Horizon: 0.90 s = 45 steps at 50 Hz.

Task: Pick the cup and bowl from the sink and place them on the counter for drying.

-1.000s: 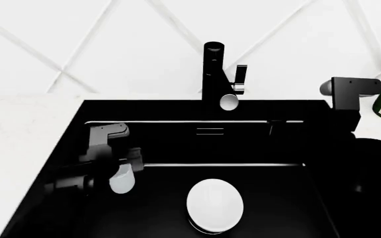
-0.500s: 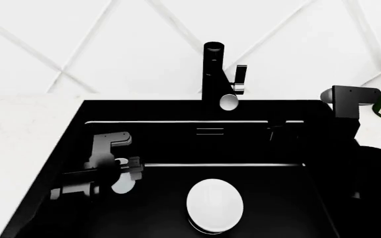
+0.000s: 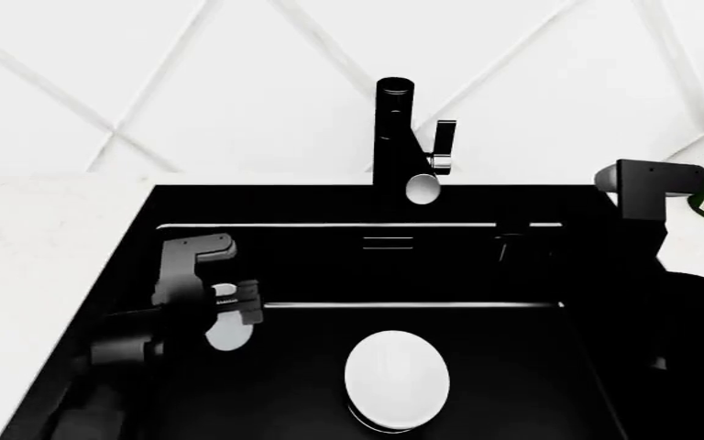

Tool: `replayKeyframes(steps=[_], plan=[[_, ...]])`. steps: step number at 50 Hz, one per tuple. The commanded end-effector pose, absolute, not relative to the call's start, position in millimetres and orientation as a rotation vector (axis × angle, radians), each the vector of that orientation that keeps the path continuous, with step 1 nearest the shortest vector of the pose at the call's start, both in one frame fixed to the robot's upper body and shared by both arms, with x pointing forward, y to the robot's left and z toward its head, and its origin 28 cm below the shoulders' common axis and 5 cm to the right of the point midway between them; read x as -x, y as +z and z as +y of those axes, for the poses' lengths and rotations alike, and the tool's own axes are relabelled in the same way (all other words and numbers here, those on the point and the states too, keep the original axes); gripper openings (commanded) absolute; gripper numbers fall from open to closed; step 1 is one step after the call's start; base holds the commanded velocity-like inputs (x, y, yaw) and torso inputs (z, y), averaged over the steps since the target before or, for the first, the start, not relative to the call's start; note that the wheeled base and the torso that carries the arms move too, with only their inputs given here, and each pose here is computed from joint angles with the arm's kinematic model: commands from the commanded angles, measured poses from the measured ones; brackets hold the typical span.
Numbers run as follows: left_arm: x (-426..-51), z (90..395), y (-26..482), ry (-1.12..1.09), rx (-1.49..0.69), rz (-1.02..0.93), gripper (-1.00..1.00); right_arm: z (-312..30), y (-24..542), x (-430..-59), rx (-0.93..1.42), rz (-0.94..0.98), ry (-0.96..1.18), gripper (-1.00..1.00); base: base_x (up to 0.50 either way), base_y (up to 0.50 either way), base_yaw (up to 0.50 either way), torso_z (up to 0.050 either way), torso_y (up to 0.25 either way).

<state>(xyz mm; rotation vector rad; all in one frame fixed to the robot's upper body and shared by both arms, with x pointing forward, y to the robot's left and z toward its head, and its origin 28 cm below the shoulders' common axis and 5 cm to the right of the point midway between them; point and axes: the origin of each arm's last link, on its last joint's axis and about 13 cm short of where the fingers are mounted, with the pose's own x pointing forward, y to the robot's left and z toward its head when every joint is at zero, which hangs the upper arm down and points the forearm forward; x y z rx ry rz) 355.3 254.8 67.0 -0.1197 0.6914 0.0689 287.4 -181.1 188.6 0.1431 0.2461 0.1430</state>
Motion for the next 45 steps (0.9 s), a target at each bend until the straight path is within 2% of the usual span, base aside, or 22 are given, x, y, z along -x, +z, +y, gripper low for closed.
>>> replayKeyframes(steps=[1,26,33,39,45], plan=[[-333,257,107,0.054,0.022,0.623,-1.0,-181,189,-287,-0.146,0.242,0.144,1.0,0.0,0.0,0.0,0.0,0.0],[-319,253,214,-0.074,0.007,0.457,-1.0,-181,185,-287,-0.155,0.25,0.148,1.0,0.0,0.0,0.0,0.0,0.0],[-316,264,238,-0.046,-0.009,0.412,-1.0,-184,189,-284,-0.157,0.238,0.141,1.0,0.0,0.0,0.0,0.0,0.0],[-308,276,280,-0.007,0.001,0.306,-1.0,-183,186,-285,-0.163,0.242,0.145,1.0,0.0,0.0,0.0,0.0,0.0],[-299,290,287,0.068,-0.027,0.293,-1.0,-183,185,-286,-0.165,0.24,0.149,1.0,0.0,0.0,0.0,0.0,0.0]])
